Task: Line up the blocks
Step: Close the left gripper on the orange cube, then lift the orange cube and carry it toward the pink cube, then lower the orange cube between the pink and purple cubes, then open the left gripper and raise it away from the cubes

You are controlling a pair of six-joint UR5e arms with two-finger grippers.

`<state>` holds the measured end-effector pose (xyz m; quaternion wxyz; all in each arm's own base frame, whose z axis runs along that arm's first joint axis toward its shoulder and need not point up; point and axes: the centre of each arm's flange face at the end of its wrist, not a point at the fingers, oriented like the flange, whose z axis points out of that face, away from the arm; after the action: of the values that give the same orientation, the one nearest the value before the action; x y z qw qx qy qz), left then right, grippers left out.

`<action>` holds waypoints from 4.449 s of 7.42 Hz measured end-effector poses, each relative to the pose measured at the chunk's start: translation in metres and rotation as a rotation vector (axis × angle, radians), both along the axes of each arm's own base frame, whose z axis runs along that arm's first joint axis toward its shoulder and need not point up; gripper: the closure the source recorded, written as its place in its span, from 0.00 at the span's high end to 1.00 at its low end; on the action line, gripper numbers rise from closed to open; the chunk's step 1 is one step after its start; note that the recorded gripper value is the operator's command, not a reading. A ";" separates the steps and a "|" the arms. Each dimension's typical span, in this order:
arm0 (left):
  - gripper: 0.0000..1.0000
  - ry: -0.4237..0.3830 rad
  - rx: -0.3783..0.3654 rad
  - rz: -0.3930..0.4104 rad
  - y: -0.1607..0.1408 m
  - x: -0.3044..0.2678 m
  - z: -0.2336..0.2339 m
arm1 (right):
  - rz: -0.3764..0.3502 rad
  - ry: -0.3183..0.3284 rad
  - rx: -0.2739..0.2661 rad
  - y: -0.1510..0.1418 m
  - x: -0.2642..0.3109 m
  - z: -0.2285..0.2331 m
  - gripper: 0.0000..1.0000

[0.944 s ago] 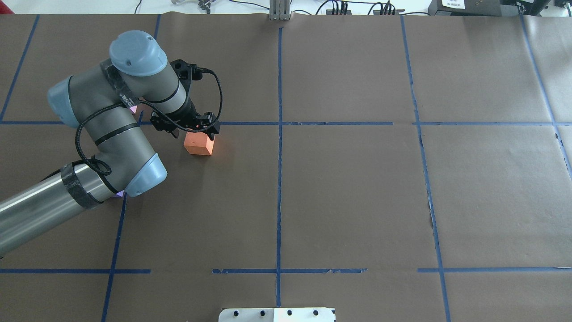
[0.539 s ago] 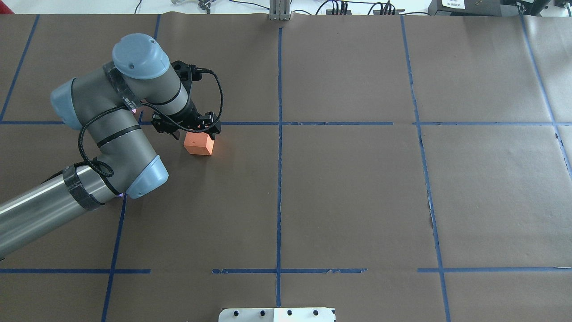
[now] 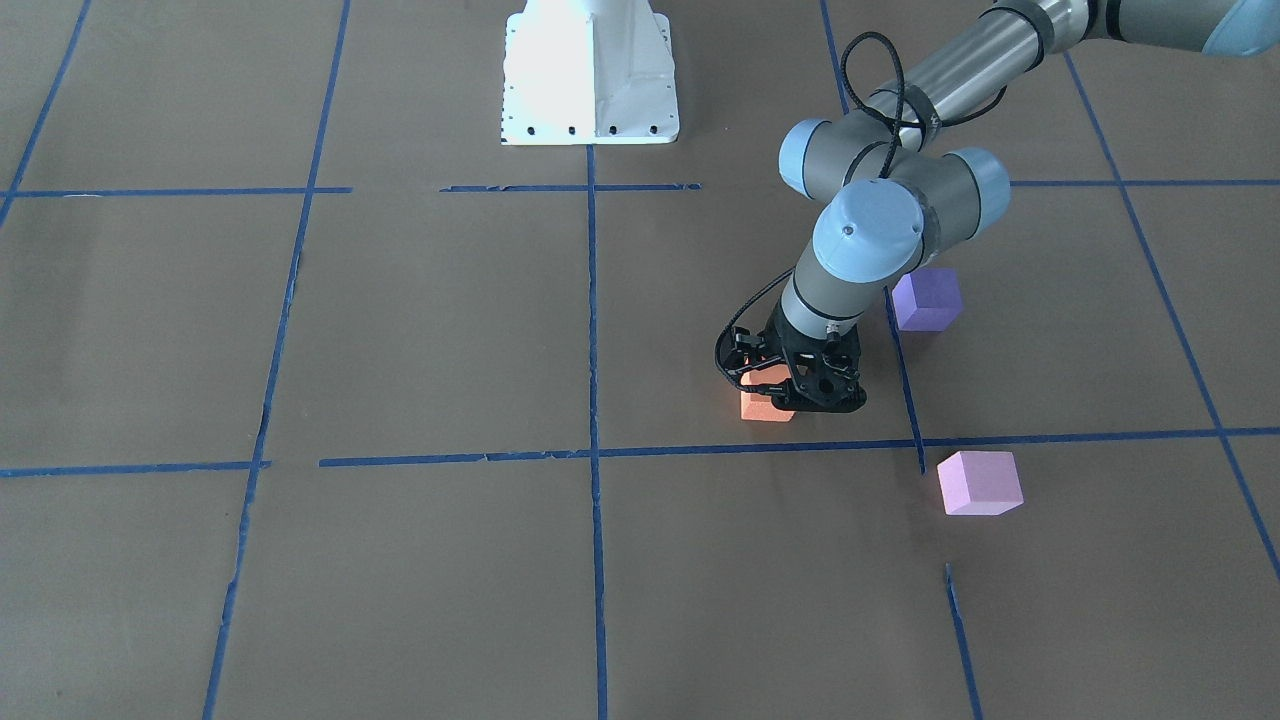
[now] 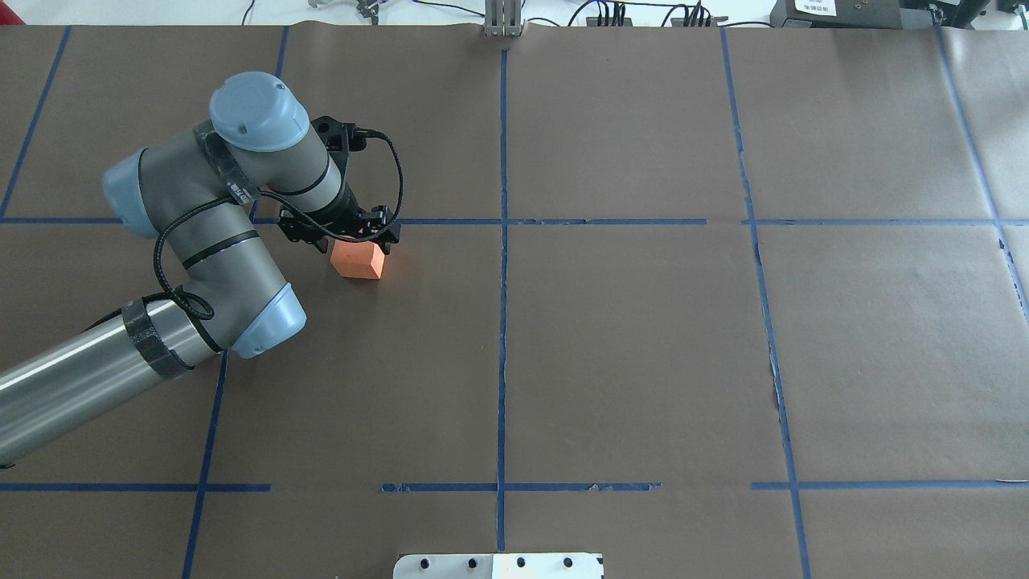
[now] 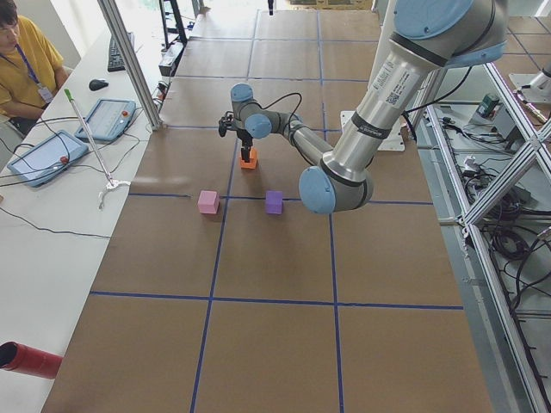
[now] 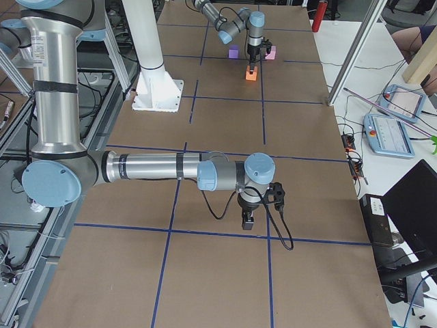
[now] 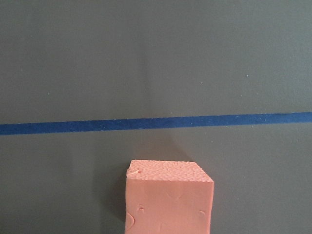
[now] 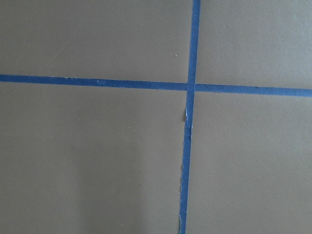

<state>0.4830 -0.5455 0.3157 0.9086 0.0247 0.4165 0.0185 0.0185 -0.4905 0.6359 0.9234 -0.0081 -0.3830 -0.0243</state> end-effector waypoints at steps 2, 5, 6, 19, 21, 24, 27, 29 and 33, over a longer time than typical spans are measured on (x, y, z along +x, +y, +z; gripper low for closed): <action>0.71 0.001 0.007 -0.002 -0.005 0.006 0.005 | 0.000 0.000 0.000 0.000 0.000 0.000 1.00; 0.19 0.000 0.010 0.007 -0.004 0.012 0.009 | 0.000 0.000 0.000 0.000 0.000 0.000 1.00; 0.19 0.004 0.016 0.007 -0.004 0.011 0.006 | 0.000 0.000 0.000 0.000 0.000 0.000 1.00; 0.25 -0.023 -0.018 -0.044 -0.017 -0.177 0.163 | 0.000 0.000 0.000 0.000 0.000 0.000 1.00; 0.25 -0.012 -0.013 -0.021 -0.014 -0.163 0.168 | 0.000 0.000 0.001 0.000 0.000 0.000 1.00; 0.28 -0.003 -0.025 -0.023 -0.010 -0.152 0.165 | 0.000 0.000 0.000 0.000 0.000 0.000 1.00; 0.48 -0.004 -0.045 -0.030 -0.008 -0.146 0.167 | 0.000 0.000 0.000 0.000 0.000 0.000 1.00; 0.92 -0.008 -0.055 -0.033 -0.007 -0.145 0.170 | 0.000 0.000 0.000 0.000 0.000 0.000 1.00; 1.00 -0.005 -0.051 -0.031 -0.007 -0.146 0.168 | 0.000 0.000 -0.001 0.000 0.000 0.000 1.00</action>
<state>0.3375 -0.5522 0.4836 0.9102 0.0082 0.4139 -0.0062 0.0185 -0.4904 0.6359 0.9234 -0.0085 -0.3831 -0.0242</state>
